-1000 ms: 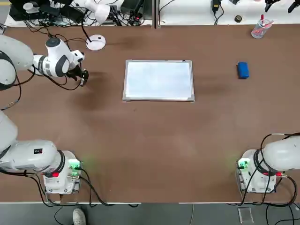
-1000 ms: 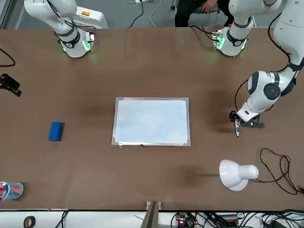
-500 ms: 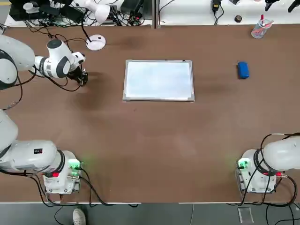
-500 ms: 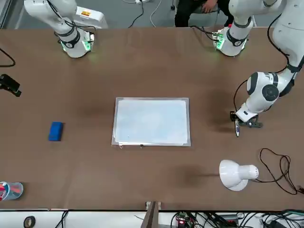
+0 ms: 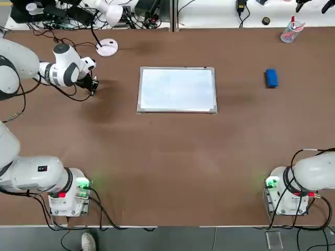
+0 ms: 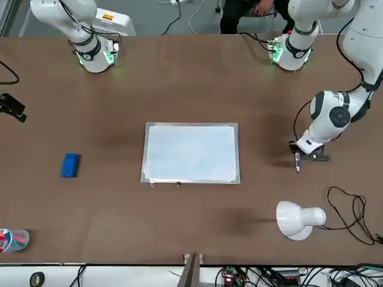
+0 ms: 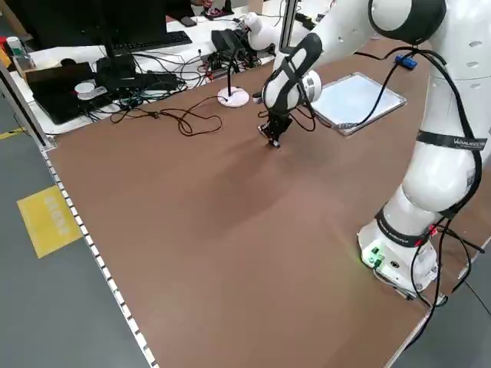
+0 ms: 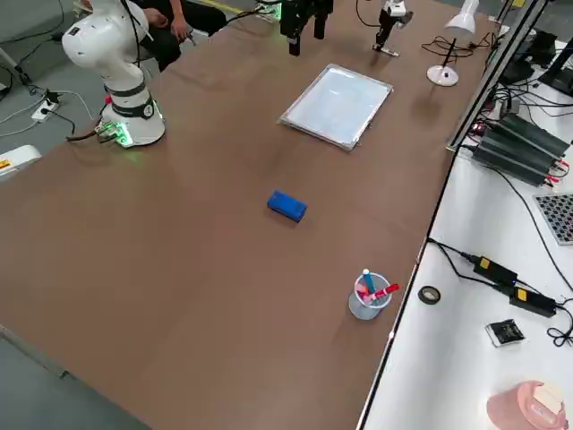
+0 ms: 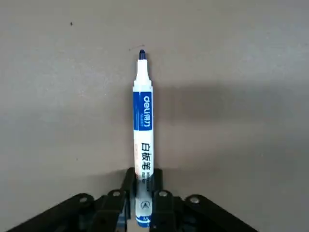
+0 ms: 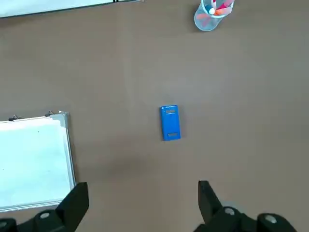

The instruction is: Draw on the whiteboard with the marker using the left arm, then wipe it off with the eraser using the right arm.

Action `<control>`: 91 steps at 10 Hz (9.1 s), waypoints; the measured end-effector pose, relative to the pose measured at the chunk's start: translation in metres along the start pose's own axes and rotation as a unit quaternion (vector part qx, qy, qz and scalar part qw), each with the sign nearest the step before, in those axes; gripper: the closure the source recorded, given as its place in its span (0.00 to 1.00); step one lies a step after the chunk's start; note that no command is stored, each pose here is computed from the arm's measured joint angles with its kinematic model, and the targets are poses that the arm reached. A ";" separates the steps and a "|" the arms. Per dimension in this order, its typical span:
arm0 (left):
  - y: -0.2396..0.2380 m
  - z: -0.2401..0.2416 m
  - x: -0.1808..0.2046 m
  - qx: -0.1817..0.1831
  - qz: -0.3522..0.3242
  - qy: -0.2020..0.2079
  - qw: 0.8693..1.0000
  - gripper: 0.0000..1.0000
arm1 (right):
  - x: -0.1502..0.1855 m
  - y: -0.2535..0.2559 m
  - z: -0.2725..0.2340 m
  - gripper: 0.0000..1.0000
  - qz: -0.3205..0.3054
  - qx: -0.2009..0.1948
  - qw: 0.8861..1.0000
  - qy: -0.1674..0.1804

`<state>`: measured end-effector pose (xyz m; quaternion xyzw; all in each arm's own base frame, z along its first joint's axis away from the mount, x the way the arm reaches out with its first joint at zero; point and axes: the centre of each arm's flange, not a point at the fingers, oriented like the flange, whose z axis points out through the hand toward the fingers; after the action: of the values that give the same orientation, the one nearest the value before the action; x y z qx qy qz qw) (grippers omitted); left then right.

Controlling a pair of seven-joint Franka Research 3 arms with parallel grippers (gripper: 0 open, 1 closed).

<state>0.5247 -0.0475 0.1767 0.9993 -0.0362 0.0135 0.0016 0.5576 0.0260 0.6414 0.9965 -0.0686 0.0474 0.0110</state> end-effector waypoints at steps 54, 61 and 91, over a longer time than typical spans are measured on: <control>0.443 0.053 0.023 -0.485 -0.504 -0.473 0.535 0.82 | 0.003 -0.002 0.024 0.00 -0.037 0.013 0.999 -0.019; 0.433 0.052 0.035 -0.491 -0.507 -0.463 0.536 0.82 | 0.000 -0.004 0.027 0.00 -0.039 0.012 0.999 -0.032; 0.369 -0.025 0.112 -0.386 -0.502 -0.396 0.665 0.82 | -0.007 -0.004 0.045 0.00 -0.057 0.021 0.996 -0.067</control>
<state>0.6085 -0.4240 0.2053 0.6874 0.4712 -0.4020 0.3793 0.5556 0.0299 0.5962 0.9997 -0.0111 -0.0186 -0.0118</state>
